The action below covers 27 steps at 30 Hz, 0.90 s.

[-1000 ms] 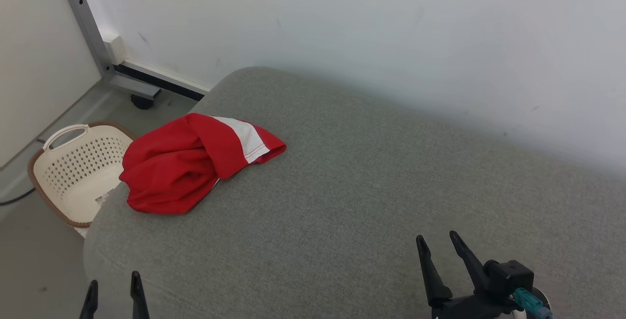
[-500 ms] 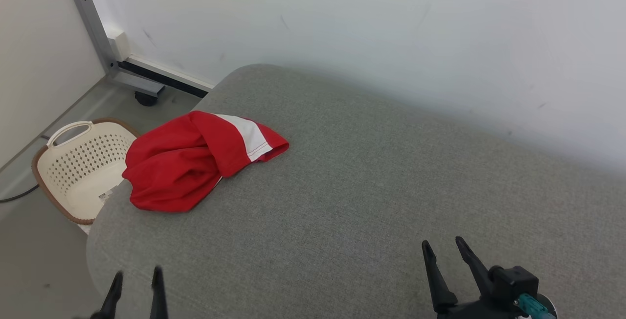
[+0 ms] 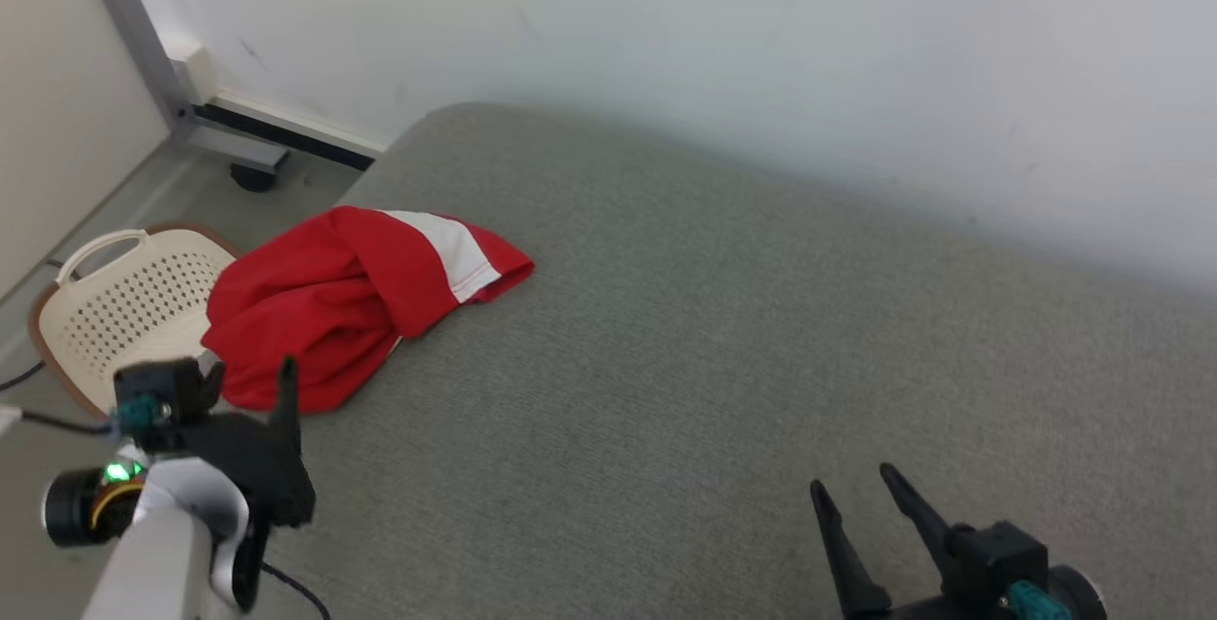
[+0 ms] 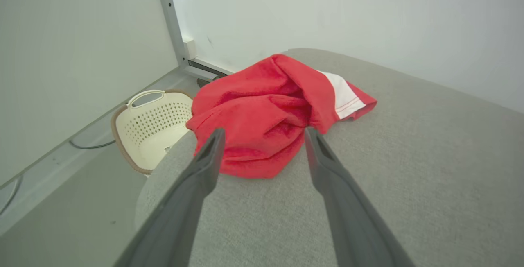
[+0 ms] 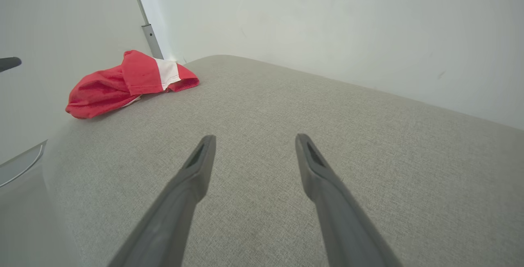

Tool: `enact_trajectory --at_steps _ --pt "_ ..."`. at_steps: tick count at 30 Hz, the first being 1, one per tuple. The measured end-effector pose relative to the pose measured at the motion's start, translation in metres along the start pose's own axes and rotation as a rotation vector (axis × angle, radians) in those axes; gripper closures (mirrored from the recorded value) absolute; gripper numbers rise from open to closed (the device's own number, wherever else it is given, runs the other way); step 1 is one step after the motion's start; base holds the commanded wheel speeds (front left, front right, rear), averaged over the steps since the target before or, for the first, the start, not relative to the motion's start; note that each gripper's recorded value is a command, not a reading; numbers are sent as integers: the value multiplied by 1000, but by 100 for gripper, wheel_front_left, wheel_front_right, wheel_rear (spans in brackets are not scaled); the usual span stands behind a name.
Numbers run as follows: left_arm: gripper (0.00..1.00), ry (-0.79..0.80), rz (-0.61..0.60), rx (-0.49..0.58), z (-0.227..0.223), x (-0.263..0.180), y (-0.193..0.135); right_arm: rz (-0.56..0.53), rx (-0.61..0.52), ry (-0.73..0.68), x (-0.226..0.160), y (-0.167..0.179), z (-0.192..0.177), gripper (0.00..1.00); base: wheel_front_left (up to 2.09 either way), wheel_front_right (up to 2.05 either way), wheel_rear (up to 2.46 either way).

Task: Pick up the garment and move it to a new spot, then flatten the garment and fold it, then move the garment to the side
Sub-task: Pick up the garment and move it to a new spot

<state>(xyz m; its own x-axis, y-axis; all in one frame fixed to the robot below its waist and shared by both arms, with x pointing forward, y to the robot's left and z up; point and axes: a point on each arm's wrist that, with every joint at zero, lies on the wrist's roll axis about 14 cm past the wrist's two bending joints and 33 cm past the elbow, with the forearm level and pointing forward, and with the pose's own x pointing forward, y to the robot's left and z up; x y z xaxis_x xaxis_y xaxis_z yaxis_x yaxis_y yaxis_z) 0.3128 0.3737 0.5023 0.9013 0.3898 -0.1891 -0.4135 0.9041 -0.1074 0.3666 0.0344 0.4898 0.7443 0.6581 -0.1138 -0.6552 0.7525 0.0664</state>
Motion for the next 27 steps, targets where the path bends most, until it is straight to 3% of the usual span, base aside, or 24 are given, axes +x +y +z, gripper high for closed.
enact_trajectory --at_steps 7,10,18,24,25,26,27 --pt "0 125 34 21 4 53 -7 -70 -32 57 -16 -39 -2 0 0 0 0" --pt "0 240 54 36 -19 73 -17 -109 -25 96 -22 -57 -11 0 0 0 0" --pt "0 393 263 101 -63 103 4 -142 29 191 -27 -78 -42 0 0 0 0" --pt "0 472 282 158 -98 110 -1 -178 55 242 -33 -91 -60 0 0 0 0" --pt "17 480 273 155 -103 111 -6 -182 59 247 -34 -92 -62 0 0 0 0" --pt "76 483 265 154 -106 111 -9 -184 62 250 -34 -91 -63 0 0 0 0" --pt "100 478 257 153 -106 112 -11 -183 65 248 -34 -90 -63 0 0 0 0"
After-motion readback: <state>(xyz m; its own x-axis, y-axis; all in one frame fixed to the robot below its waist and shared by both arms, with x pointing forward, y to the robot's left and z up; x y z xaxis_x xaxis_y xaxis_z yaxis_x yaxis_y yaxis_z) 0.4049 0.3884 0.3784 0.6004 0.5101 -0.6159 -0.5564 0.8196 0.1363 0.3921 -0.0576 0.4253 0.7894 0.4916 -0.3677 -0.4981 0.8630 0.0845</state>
